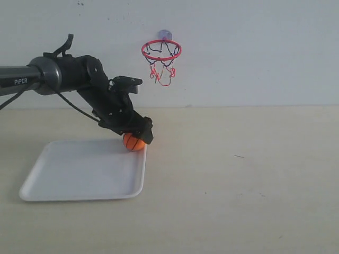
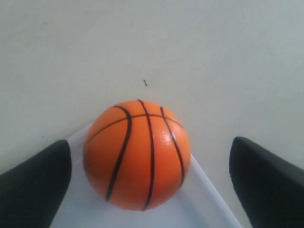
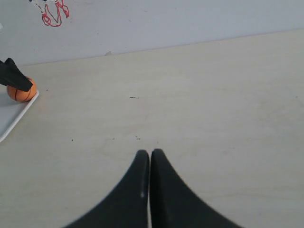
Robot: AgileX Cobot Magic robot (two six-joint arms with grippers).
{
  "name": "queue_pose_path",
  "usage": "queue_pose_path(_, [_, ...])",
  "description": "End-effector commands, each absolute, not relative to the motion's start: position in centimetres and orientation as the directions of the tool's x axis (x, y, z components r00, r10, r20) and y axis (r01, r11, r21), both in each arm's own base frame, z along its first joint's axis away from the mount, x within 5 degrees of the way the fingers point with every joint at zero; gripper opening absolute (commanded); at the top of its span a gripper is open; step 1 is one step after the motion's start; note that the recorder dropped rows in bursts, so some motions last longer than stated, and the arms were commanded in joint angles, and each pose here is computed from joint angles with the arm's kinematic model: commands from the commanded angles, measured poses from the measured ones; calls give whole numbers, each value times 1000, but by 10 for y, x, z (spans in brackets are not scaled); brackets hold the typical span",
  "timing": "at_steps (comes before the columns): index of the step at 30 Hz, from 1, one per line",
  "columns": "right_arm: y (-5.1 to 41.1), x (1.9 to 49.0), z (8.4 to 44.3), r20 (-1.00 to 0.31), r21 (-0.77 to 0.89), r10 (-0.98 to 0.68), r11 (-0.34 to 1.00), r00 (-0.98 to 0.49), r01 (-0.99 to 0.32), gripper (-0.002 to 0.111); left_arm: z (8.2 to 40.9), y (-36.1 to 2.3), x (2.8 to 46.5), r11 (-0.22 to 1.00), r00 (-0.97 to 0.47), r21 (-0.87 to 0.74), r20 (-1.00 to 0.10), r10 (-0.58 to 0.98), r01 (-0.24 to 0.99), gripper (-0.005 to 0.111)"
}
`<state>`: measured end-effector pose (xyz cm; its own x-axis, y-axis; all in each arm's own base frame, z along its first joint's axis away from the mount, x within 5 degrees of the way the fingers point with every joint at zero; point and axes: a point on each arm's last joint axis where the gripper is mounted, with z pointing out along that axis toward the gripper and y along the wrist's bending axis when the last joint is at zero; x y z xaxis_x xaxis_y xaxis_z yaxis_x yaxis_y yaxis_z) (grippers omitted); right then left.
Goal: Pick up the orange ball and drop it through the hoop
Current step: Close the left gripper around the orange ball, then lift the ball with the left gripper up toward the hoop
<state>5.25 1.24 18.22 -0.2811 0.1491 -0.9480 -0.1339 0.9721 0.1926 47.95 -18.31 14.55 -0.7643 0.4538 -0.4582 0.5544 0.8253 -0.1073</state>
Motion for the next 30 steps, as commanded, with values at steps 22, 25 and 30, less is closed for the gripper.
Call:
queue_pose_path(22, [12,53,184,-952,190,148,972,-267,-138,0,220,-154,466,844,-759,12,-430,489,537,4])
queue_pose_path(25, [12,53,184,-952,190,148,972,-267,-138,0,239,-139,466,852,-744,60,-457,487,520,4])
queue_pose_path(30, [12,53,184,-952,190,148,972,-267,-138,0,278,-111,473,871,-666,177,-580,468,457,4])
